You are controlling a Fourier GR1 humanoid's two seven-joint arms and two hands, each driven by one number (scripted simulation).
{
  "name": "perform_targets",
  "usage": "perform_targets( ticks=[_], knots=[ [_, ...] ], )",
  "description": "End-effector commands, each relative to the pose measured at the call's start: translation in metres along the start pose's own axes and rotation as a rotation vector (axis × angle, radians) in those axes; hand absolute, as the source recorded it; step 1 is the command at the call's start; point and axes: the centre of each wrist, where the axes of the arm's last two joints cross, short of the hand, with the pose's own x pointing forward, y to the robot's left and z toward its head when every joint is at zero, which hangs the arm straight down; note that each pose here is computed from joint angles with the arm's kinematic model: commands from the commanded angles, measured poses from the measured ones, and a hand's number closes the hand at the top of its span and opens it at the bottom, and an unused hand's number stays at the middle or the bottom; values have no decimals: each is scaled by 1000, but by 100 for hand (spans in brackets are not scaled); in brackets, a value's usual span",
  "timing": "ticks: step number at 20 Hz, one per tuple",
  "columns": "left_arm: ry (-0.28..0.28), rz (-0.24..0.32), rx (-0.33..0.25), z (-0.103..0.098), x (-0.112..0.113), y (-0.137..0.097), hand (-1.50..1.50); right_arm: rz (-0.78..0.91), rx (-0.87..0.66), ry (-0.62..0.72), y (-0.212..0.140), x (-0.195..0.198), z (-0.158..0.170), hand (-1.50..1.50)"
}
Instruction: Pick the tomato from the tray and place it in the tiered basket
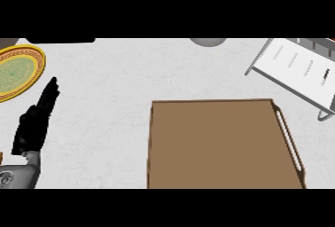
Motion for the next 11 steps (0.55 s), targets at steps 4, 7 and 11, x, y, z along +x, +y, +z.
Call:
perform_targets(
  ticks=[4, 7, 11],
  knots=[
    [68, 4, 55, 6, -18, 10, 0, -56, 63, 75, -39, -30, 1, -150],
    [38, 1, 50, 11, -15, 11, 0, -101, 57, 45, -63, -53, 6, -150],
    [43, -2, 44, 15, -15, 20, 0, -164, 55, 15, -94, -86, 18, -150]
  ],
)
